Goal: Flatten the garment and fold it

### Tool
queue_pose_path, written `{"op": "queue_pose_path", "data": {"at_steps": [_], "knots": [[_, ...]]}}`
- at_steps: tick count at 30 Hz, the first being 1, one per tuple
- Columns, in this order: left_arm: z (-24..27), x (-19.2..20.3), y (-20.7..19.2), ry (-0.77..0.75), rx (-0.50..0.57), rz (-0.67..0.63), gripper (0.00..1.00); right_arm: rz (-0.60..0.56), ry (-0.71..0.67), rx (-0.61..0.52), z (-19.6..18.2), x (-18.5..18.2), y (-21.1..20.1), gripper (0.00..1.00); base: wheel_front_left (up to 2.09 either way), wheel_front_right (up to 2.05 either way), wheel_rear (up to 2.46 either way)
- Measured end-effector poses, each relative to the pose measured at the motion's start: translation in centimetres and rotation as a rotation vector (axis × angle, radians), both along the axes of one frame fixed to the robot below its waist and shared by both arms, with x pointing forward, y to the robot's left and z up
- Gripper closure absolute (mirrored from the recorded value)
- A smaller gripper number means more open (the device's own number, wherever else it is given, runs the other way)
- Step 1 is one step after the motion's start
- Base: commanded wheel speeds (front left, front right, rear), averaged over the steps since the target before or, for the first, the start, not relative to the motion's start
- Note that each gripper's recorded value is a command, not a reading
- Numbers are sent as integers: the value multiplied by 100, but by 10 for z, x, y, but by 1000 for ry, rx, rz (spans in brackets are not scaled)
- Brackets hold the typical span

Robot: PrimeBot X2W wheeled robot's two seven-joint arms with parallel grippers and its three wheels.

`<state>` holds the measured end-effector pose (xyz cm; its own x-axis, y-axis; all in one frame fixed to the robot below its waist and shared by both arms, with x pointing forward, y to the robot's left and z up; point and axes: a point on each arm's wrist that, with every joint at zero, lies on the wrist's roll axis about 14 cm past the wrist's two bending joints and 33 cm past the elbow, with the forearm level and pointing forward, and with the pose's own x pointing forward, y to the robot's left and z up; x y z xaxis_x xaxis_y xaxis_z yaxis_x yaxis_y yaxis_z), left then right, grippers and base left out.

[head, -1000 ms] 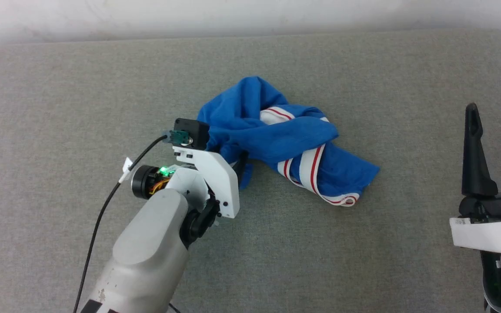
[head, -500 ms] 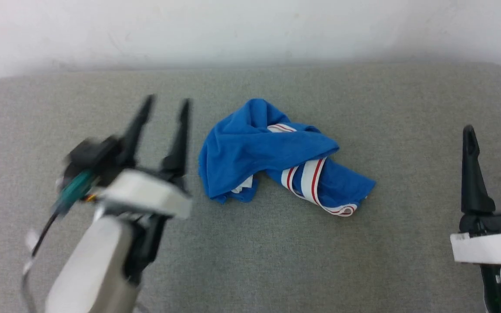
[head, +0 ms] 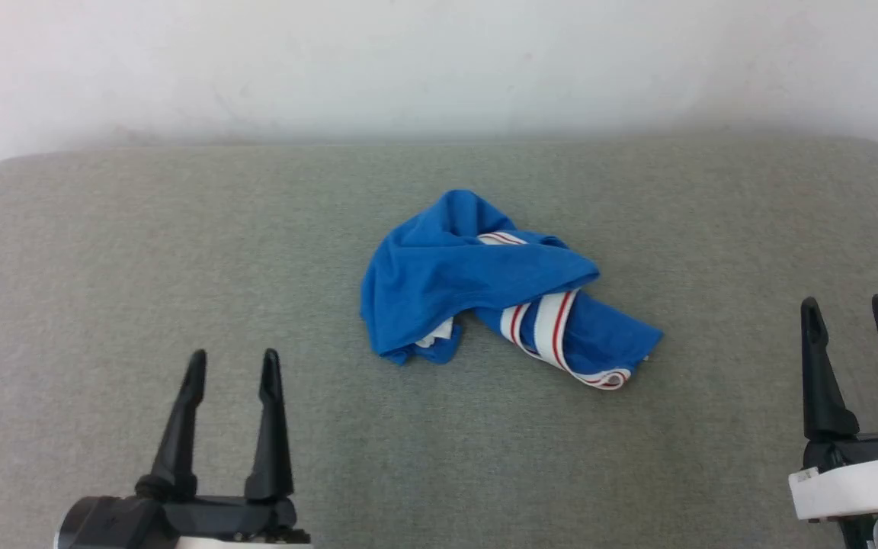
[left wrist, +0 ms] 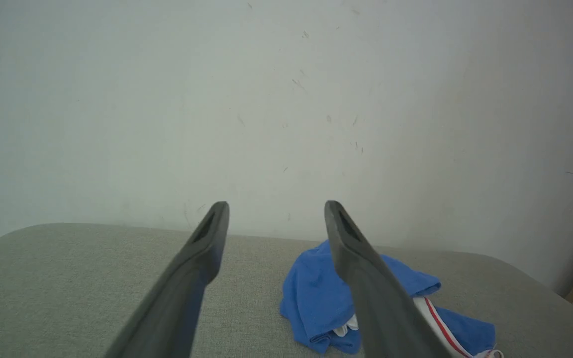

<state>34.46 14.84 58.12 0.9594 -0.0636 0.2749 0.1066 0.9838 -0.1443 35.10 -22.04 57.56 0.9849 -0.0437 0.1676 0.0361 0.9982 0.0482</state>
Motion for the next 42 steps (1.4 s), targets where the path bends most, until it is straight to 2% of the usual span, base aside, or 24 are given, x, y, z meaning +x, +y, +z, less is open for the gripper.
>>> {"op": "queue_pose_path", "data": {"at_steps": [6, 10, 18, 24, 30, 31, 32, 37, 42], "knots": [[3, -6, -2, -15, -21, -4, 0, 81, 58, -40, -8, 13, 25, 0, 0, 0, 0], [3, 0, -5, -23, -16, -16, 0, 169, 171, -120, -28, 31, 42, 0, 0, 0, 0], [-14, 16, -1, 21, -39, -5, 0, 390, 430, -302, -100, 57, 73, 0, 0, 0, 0], [-25, 19, 12, 54, -46, 41, 0, 531, 590, -342, -152, 58, 98, 0, 0, 0, 0], [-35, 20, 23, 87, -35, 84, 0, 576, 695, -359, -189, 64, 104, 0, 0, 0, 0], [-36, 21, 25, 89, -33, 90, 0, 583, 711, -352, -193, 64, 106, 62, 0, 0, 0], [-36, 22, 27, 89, -32, 95, 0, 590, 717, -343, -195, 65, 109, 100, 0, 0, 0], [-40, 24, 30, 100, -31, 106, 0, 588, 721, -296, -192, 74, 113, 100, 0, 0, 0], [-37, 24, 26, 89, -38, 88, 0, 563, 699, -164, -172, 76, 114, 100, 0, 0, 0]]}}
